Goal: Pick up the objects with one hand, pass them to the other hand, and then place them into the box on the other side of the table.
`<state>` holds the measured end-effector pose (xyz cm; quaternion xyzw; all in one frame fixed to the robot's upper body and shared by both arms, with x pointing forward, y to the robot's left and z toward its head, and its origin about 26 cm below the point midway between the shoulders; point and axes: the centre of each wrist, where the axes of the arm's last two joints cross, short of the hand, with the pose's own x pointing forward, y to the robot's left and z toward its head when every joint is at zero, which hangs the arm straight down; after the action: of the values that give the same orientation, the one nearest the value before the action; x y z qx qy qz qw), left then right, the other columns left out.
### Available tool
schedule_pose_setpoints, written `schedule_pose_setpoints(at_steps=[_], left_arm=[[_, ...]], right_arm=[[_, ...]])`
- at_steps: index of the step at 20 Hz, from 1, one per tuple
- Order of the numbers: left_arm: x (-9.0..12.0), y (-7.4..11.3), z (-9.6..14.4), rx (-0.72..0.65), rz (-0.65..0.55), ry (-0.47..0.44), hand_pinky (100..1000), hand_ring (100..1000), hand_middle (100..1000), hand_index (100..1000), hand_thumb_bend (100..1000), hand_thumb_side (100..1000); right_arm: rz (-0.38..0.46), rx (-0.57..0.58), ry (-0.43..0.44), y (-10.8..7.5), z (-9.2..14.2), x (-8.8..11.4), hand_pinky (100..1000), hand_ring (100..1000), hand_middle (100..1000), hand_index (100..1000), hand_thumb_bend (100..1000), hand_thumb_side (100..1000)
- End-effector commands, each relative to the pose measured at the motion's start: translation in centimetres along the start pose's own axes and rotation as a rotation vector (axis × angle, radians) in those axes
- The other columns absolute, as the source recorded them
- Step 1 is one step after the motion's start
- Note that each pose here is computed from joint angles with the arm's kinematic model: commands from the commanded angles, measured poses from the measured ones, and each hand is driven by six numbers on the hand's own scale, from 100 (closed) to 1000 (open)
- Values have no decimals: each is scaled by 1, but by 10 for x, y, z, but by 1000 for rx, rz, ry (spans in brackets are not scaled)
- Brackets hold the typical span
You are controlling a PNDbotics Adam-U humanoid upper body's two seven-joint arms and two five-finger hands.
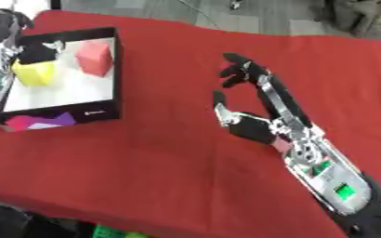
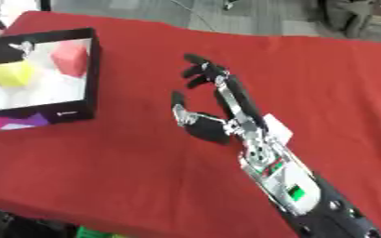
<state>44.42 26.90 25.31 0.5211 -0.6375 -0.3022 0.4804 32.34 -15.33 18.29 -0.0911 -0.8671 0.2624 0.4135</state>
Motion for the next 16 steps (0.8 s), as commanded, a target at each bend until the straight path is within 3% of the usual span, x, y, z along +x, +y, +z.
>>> schedule_pose_setpoints(at_steps=[1,4,6,11,16], left_arm=[[14,30,11,93,181,-139,839,618,766,760,100,825],[23,37,30,91,402,-261,817,591,764,760,127,730],[25,38,40,86,529,-297,808,578,757,767,128,733],[26,39,48,84,630,-302,794,558,741,739,124,749],[27,26,72,137,842,-297,794,557,739,732,143,751]], right_arm=[[14,-52,-20,-22,-5,11,942,738,731,918,100,415],[64,-73,33,-39,-6,13,930,749,749,907,100,367],[91,-85,72,-50,-7,17,925,747,746,892,100,360],[106,-83,100,-59,-6,25,920,765,772,907,100,356],[217,1,215,-77,-7,12,925,802,798,918,181,323]])
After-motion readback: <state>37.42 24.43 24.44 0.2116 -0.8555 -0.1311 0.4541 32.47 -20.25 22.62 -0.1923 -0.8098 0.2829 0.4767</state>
